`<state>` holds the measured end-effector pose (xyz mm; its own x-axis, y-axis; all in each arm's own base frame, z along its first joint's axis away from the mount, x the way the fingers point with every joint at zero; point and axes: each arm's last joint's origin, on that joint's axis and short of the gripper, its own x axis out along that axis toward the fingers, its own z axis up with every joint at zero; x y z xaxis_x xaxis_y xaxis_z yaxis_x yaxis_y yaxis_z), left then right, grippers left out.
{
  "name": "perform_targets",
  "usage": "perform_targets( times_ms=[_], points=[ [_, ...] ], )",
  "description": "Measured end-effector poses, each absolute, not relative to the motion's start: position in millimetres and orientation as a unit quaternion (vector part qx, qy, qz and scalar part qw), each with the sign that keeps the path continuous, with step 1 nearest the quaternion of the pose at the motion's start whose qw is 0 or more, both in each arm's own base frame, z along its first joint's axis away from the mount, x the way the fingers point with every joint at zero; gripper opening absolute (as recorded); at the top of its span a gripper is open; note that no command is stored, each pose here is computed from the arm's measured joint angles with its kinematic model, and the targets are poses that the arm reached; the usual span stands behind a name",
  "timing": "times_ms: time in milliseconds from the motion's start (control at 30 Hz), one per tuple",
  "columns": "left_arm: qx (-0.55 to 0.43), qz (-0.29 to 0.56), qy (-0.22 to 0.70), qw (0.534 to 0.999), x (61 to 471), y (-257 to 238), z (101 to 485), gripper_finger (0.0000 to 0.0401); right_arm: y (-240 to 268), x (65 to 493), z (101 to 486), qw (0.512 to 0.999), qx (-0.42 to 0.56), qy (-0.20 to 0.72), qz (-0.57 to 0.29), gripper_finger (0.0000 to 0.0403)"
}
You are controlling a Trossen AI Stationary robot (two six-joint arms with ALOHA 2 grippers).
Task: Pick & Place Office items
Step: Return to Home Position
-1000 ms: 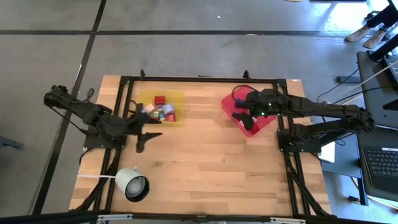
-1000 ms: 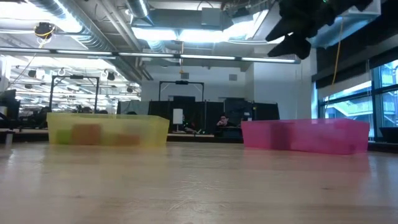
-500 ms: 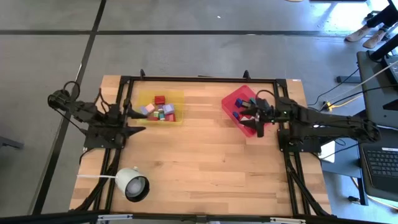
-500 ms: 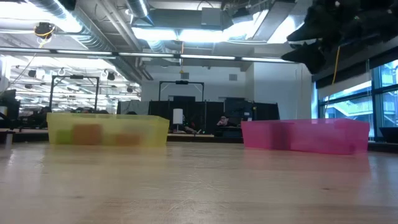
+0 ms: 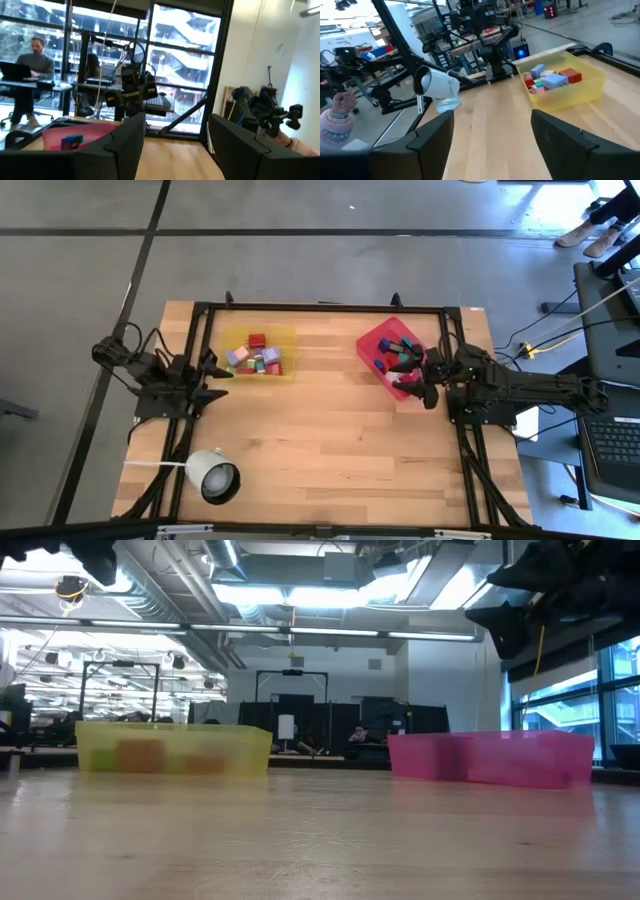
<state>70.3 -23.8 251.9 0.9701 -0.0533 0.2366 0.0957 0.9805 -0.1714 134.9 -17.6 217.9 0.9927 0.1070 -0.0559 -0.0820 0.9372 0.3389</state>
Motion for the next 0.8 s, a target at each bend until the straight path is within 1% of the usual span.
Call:
perform_targets(
  times_ms=[400,667,800],
  points=[
    [-0.098,-0.033,-0.129,0.986,78,-27,221,0.0214,-17,130,188,0.983,0.175,-0.003,0.056,0.0269],
    [-0.104,-0.011,-0.13,0.986,84,-26,206,0.0214,-16,127,175,0.981,0.185,-0.021,0.06,0.0269],
    [-0.112,0.002,-0.129,0.985,85,-24,204,0.0214,-16,127,176,0.979,0.19,-0.027,0.062,0.0269]
  ],
)
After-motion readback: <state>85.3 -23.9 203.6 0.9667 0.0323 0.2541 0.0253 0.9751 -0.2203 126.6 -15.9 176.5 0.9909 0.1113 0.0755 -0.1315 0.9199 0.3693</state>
